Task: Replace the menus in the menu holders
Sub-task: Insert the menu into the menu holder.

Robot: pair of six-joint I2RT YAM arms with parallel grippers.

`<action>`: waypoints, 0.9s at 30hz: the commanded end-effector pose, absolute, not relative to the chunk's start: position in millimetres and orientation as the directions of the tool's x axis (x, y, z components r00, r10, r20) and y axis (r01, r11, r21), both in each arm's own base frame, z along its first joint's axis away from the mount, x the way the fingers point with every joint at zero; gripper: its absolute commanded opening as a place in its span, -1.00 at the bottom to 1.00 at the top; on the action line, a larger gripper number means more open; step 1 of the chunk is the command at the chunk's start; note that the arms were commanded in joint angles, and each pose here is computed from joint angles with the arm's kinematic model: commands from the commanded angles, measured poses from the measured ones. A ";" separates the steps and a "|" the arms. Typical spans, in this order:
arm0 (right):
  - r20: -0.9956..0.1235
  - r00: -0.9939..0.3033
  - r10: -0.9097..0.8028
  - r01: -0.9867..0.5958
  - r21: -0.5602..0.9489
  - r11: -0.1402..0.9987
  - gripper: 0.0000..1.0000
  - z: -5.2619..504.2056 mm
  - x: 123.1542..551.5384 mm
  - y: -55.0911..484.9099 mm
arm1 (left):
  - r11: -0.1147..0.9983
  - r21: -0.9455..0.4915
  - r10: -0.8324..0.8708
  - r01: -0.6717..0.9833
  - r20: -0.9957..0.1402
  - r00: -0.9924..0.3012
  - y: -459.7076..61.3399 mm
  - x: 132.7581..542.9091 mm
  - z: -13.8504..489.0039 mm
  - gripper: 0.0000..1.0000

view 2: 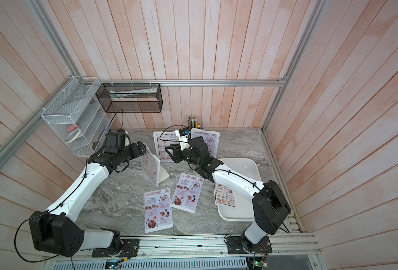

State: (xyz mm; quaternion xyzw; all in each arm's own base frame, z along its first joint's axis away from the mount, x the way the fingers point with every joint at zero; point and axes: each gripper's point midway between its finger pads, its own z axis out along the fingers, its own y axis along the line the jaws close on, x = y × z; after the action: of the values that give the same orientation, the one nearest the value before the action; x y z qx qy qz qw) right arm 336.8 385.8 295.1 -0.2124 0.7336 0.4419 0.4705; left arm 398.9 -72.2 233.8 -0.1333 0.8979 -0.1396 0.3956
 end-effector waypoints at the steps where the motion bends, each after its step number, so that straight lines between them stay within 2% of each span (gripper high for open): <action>1: -0.870 -0.483 0.096 -0.731 0.461 0.503 -0.23 293.8 333.4 390.7 | 0.923 -0.361 -0.361 -0.137 -0.684 -0.634 -66.7 407.1 228.7 0.88; 9: -0.870 -0.483 0.095 -0.737 0.463 0.493 -0.23 293.4 330.6 392.7 | 0.916 -0.363 -0.385 -0.170 -0.676 -0.629 -47.2 407.2 208.7 0.91; 20: -0.868 -0.488 0.093 -0.737 0.466 0.489 -0.23 291.4 328.5 393.9 | 0.902 -0.422 -0.393 -0.088 -0.721 -0.571 -55.2 409.4 247.4 0.92; 27: -0.867 -0.490 0.087 -0.743 0.468 0.480 -0.23 290.5 326.2 399.1 | 0.899 -0.435 -0.382 -0.049 -0.725 -0.573 -61.9 421.6 243.1 0.97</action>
State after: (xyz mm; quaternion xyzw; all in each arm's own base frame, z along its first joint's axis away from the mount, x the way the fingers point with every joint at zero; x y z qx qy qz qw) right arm 329.5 391.6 295.3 -0.2185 0.7314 0.4514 0.4622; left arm 410.2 -54.7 230.8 -0.1447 0.8763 -0.1703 0.4268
